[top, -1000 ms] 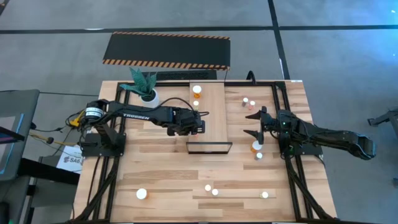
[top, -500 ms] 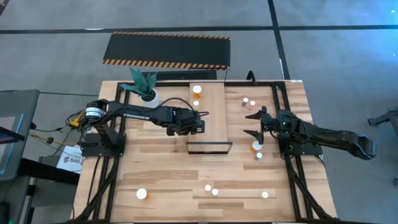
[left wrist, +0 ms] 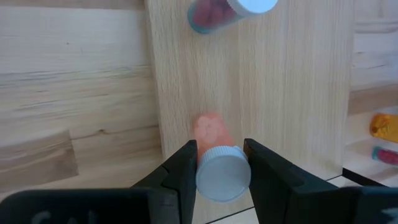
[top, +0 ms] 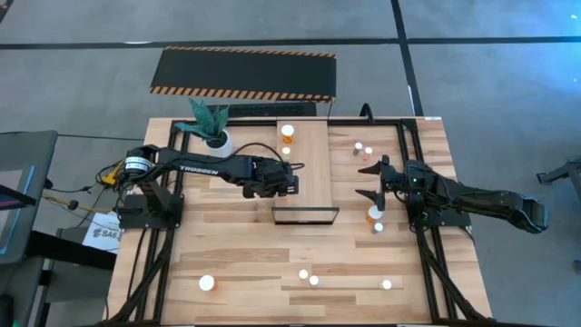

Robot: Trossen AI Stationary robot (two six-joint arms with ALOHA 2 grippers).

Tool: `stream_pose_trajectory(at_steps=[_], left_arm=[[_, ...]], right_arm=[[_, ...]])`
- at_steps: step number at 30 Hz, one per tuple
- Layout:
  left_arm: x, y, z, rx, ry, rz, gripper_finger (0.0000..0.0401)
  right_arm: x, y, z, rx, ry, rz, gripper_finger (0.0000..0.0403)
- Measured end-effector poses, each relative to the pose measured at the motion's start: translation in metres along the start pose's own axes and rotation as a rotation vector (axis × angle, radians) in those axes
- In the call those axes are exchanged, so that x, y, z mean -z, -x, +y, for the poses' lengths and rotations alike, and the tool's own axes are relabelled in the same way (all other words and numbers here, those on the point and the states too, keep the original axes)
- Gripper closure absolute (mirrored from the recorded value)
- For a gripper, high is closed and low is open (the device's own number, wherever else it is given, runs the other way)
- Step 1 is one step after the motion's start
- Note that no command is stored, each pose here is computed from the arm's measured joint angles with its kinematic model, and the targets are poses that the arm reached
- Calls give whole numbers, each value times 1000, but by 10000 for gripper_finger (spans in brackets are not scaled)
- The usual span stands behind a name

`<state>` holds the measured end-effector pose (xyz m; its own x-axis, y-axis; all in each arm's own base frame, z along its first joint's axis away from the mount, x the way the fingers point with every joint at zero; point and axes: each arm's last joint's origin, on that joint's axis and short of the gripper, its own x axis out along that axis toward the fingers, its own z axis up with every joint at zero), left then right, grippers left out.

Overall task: Pick and place medicine bottles onto shelf by color
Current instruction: Put the bottom left small pink pill bottle on the shelf

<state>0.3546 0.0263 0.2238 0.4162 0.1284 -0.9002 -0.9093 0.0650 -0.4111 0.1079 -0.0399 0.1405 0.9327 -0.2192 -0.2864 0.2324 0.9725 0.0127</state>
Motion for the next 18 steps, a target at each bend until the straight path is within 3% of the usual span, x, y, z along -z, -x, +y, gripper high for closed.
stream_pose_trajectory(at_steps=[12,18], left_arm=[[0,0,0,0,4,0,297],[0,0,0,0,9,0,273]], right_arm=[[0,0,0,0,0,0,29],[0,0,0,0,0,0,29]])
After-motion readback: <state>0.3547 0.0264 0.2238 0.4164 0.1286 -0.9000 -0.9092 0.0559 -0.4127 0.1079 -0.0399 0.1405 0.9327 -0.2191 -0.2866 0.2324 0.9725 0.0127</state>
